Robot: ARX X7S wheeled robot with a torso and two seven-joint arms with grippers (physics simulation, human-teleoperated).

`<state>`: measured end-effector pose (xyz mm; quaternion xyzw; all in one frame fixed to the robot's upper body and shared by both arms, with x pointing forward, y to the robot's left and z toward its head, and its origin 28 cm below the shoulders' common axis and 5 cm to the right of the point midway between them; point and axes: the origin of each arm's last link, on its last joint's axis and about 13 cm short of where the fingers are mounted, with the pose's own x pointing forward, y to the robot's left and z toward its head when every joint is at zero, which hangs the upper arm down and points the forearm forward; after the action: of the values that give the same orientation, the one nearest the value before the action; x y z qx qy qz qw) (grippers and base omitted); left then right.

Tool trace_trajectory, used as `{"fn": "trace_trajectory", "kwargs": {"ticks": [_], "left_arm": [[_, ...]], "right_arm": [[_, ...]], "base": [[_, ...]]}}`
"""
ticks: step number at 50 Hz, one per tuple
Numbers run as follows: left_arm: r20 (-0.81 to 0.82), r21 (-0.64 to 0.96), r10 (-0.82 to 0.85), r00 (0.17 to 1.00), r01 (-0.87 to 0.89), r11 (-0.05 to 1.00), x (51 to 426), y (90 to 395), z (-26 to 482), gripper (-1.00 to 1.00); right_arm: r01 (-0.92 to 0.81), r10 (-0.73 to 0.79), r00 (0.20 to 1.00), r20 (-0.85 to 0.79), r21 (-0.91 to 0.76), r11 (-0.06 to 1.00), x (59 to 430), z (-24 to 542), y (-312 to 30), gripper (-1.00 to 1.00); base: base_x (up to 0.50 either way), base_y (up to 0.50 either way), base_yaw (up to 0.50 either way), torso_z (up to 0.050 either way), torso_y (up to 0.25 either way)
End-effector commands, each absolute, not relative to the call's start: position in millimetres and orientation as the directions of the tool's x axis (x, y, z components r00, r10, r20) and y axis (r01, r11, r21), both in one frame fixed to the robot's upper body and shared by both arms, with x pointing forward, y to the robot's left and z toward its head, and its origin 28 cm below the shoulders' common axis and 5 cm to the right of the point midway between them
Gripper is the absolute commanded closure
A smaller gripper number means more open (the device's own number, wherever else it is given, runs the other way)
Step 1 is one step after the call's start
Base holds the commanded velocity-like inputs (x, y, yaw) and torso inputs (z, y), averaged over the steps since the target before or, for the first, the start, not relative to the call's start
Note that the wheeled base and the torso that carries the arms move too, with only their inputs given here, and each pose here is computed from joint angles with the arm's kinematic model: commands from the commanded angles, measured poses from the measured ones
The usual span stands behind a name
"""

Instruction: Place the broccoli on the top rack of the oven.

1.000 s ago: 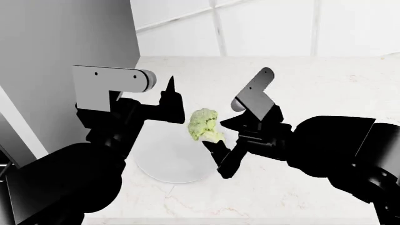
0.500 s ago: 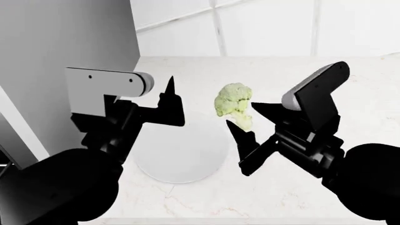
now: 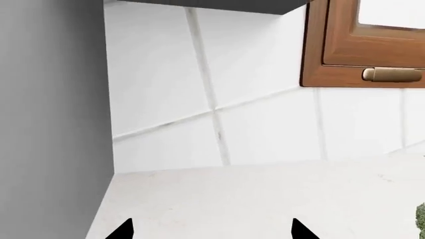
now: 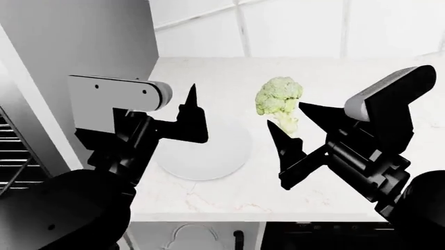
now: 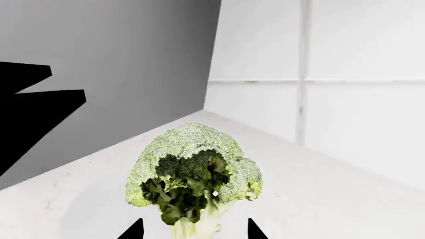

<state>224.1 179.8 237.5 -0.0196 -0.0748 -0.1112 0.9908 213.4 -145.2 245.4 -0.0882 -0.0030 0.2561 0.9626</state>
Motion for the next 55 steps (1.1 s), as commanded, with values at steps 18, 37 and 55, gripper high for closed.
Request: {"fn": "trace_trajectory", "kwargs": {"ticks": [18, 37, 55], "left_arm": [[0.154, -0.018, -0.222, 0.963, 0.227, 0.974, 223.0, 179.4, 239.9, -1.0], [0.151, -0.021, -0.223, 0.963, 0.229, 0.973, 223.6, 179.4, 239.2, -1.0], [0.149, -0.015, -0.211, 0.966, 0.215, 0.976, 227.0, 182.3, 243.1, -1.0]], "right_arm": [[-0.491, 0.496, 0.868, -0.022, -0.179, 0.852, 212.1, 249.2, -146.9, 1.0], [-0.491, 0.497, 0.867, -0.018, -0.187, 0.851, 211.7, 249.7, -147.2, 1.0], [-0.492, 0.499, 0.867, -0.01, -0.191, 0.85, 210.3, 250.9, -147.2, 1.0]], "base": [[-0.22, 0.0, 0.0, 0.0, 0.0], [-0.22, 0.0, 0.0, 0.0, 0.0], [-0.22, 0.0, 0.0, 0.0, 0.0]]}}
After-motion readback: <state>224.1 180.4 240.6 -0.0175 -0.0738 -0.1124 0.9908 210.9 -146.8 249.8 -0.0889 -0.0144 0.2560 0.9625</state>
